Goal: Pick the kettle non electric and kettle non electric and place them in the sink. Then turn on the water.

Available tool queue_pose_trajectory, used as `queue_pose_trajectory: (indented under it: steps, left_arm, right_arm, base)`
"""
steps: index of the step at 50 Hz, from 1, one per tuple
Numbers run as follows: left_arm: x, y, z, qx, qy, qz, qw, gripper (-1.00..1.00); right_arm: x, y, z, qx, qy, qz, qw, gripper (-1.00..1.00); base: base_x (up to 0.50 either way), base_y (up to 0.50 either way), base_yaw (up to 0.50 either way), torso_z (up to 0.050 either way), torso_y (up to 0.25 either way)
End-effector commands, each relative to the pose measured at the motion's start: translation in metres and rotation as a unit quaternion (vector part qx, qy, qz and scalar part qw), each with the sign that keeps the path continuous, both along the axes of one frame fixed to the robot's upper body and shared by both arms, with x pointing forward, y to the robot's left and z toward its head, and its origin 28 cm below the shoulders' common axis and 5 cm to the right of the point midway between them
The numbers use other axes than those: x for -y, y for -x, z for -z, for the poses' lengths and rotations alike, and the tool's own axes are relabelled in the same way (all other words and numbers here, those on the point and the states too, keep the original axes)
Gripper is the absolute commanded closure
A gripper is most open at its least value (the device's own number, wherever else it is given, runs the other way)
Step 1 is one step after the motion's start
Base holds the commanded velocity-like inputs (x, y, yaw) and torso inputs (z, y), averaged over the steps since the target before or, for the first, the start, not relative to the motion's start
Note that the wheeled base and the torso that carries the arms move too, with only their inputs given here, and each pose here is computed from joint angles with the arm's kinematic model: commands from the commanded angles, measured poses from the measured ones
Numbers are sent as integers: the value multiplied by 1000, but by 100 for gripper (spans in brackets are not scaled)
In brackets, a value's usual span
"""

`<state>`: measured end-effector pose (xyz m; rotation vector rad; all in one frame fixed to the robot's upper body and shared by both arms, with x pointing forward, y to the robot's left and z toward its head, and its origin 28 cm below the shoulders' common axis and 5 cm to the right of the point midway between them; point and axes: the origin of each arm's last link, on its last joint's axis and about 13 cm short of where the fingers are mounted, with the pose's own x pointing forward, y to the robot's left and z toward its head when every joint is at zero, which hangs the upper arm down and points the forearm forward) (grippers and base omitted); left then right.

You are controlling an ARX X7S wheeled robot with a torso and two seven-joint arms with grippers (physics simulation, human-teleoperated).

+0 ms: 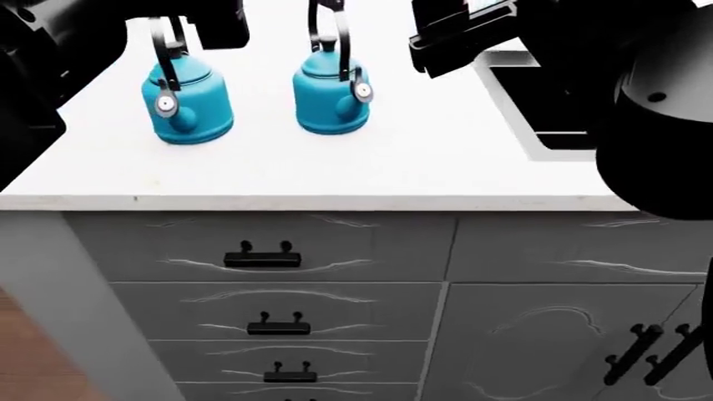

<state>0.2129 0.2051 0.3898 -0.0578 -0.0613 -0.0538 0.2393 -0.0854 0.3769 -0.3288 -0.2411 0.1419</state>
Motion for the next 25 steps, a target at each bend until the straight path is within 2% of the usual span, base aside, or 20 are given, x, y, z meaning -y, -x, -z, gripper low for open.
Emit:
queue_pose_trajectory:
  steps: [1,25]
  left_arm:
    - [2,-1,2,-5,-1,3,1000,-100]
    - [1,1,1,-12,-3,-2,1000,-100]
  right_arm:
    - [-1,1,0,7,-8,-16,1000,-100]
    - [-4,3,0,4,3,-20,1000,-100]
  base:
    - [500,91,0,0,0]
    - [500,86,0,0,0]
